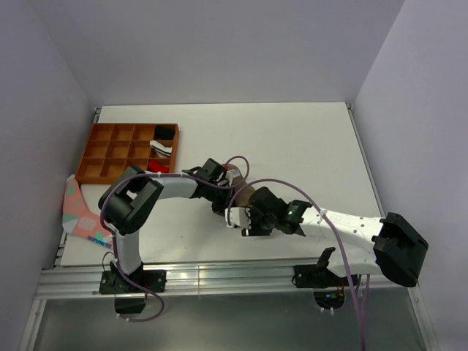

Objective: Roll the socks
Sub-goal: Roll the sock at the center of the board.

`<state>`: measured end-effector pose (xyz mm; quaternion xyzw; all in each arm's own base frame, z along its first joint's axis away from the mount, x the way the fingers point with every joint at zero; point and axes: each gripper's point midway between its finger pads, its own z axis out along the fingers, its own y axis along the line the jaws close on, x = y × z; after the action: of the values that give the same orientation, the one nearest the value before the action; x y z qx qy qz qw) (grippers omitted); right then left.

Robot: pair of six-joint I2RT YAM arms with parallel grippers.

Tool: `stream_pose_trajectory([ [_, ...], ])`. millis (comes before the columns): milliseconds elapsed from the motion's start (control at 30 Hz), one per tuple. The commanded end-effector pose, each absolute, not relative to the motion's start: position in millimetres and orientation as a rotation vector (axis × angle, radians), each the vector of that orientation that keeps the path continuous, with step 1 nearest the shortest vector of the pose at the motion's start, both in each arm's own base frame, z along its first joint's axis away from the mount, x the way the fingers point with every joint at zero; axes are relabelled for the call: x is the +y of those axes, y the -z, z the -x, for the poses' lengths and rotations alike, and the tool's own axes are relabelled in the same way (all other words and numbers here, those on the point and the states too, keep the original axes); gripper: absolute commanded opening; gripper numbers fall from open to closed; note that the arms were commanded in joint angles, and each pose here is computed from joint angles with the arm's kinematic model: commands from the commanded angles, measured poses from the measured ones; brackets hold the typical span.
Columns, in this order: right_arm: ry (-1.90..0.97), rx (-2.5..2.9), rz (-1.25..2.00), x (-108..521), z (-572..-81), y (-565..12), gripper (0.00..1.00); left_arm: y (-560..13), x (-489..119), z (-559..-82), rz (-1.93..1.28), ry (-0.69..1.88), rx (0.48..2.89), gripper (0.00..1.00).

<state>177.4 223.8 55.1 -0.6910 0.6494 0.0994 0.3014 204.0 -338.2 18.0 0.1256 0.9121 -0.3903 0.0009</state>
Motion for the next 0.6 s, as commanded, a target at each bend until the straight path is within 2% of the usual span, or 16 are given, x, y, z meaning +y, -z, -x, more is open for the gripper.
stream_pose_trajectory([
  [0,-0.199,1.657,1.875,231.7,-178.2,-48.2,0.52,28.9,-299.3,-176.1,-0.397,0.959,3.086,0.0],
  [567,-0.104,1.607,1.914,240.7,-179.3,-31.8,0.5,30.1,-299.4,-176.1,-0.407,0.955,3.096,0.0],
])
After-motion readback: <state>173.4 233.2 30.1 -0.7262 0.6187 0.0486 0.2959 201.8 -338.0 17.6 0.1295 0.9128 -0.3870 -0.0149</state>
